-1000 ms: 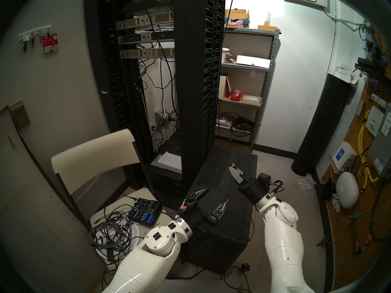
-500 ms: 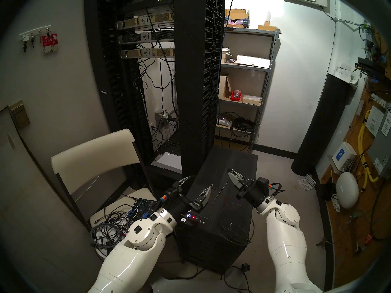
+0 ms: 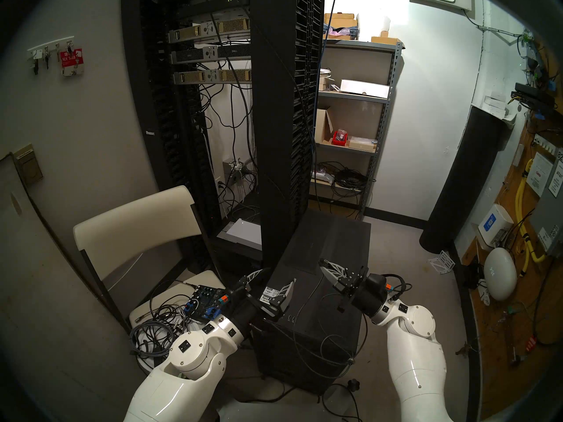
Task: Insert the cable into the workstation's USB slot
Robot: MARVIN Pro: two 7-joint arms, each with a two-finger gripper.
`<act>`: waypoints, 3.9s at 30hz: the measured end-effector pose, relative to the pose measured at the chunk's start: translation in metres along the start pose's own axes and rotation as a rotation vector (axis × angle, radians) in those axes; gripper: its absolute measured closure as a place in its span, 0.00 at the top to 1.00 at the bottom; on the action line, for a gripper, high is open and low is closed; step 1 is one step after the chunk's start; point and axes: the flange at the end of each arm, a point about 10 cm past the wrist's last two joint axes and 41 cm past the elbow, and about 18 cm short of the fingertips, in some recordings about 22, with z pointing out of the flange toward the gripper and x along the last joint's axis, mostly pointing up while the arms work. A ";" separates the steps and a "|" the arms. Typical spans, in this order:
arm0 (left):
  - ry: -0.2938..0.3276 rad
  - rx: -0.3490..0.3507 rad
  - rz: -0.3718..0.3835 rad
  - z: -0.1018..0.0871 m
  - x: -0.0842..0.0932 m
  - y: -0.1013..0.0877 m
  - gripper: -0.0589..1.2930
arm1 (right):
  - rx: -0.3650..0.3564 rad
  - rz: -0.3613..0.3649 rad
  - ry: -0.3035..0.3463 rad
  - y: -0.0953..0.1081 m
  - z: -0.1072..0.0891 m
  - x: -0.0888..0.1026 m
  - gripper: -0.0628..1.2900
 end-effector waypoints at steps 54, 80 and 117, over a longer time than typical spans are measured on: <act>-0.028 -0.008 -0.011 -0.022 -0.007 0.010 0.98 | 0.016 -0.224 0.056 -0.044 -0.028 -0.001 0.03; -0.103 -0.020 0.157 -0.034 -0.010 0.025 0.98 | 0.122 -0.082 0.058 -0.051 -0.016 0.007 0.03; -0.207 0.022 0.213 -0.010 -0.051 0.075 0.98 | -0.051 0.236 0.001 -0.039 0.016 0.016 0.03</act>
